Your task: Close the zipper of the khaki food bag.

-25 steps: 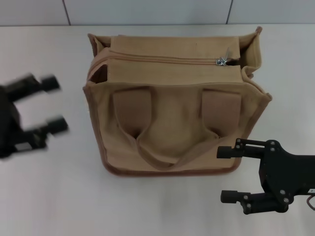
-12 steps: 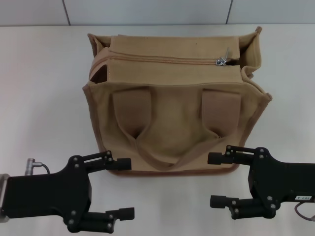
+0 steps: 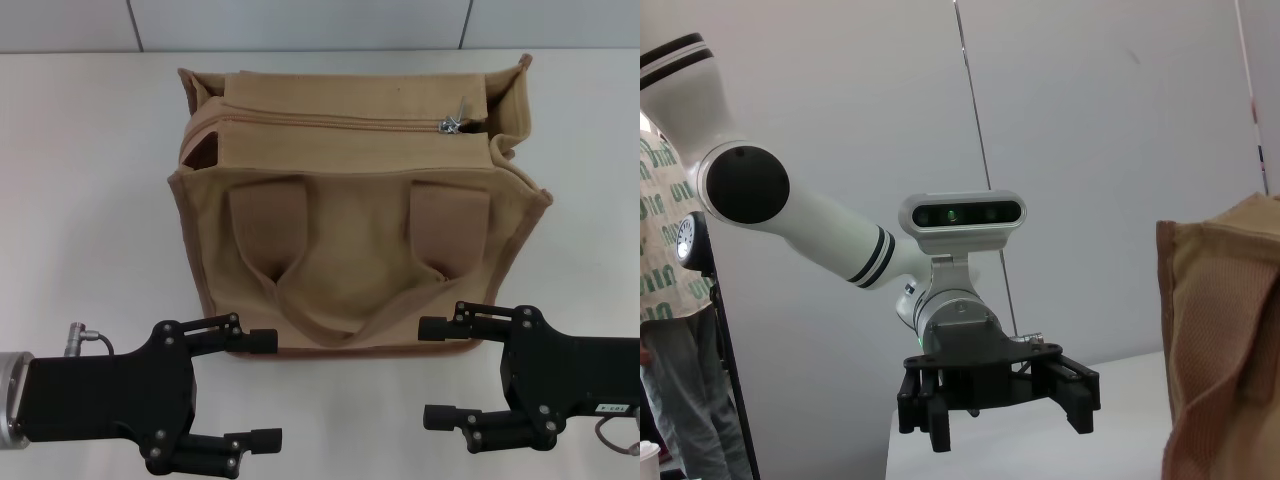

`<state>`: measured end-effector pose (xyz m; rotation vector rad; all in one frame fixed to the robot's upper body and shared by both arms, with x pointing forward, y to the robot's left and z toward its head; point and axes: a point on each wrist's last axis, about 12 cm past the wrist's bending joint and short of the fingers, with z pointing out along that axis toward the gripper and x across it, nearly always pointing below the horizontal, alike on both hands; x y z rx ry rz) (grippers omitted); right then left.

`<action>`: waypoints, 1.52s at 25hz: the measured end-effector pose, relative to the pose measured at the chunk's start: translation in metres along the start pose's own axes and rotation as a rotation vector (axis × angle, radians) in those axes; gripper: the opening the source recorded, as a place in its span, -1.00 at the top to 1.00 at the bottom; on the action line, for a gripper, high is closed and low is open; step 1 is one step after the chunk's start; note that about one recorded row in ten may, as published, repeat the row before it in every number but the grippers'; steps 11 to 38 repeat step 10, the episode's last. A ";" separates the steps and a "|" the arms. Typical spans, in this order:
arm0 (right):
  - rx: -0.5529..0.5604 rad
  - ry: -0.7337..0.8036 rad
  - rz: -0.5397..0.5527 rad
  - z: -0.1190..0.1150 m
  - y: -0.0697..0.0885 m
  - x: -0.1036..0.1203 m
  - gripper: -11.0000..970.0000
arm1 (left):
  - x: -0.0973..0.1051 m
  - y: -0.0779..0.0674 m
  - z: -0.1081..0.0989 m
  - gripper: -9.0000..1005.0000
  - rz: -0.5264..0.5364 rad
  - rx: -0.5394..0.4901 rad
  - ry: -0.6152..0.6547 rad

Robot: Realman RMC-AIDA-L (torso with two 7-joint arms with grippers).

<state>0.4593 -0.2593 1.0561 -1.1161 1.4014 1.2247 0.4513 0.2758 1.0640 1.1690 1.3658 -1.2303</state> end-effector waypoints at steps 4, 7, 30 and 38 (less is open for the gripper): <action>0.000 0.000 0.000 0.000 0.000 0.000 -0.62 | 0.000 0.001 0.000 -0.66 0.000 0.001 0.002; 0.002 0.002 0.000 0.000 0.000 0.000 -0.62 | -0.001 0.001 -0.001 -0.66 0.000 0.001 0.004; 0.004 0.003 0.000 0.000 0.000 0.001 -0.62 | -0.001 0.001 -0.001 -0.66 0.000 0.003 0.004; 0.004 0.003 0.000 0.000 0.000 0.001 -0.62 | -0.001 0.001 -0.001 -0.66 0.000 0.003 0.004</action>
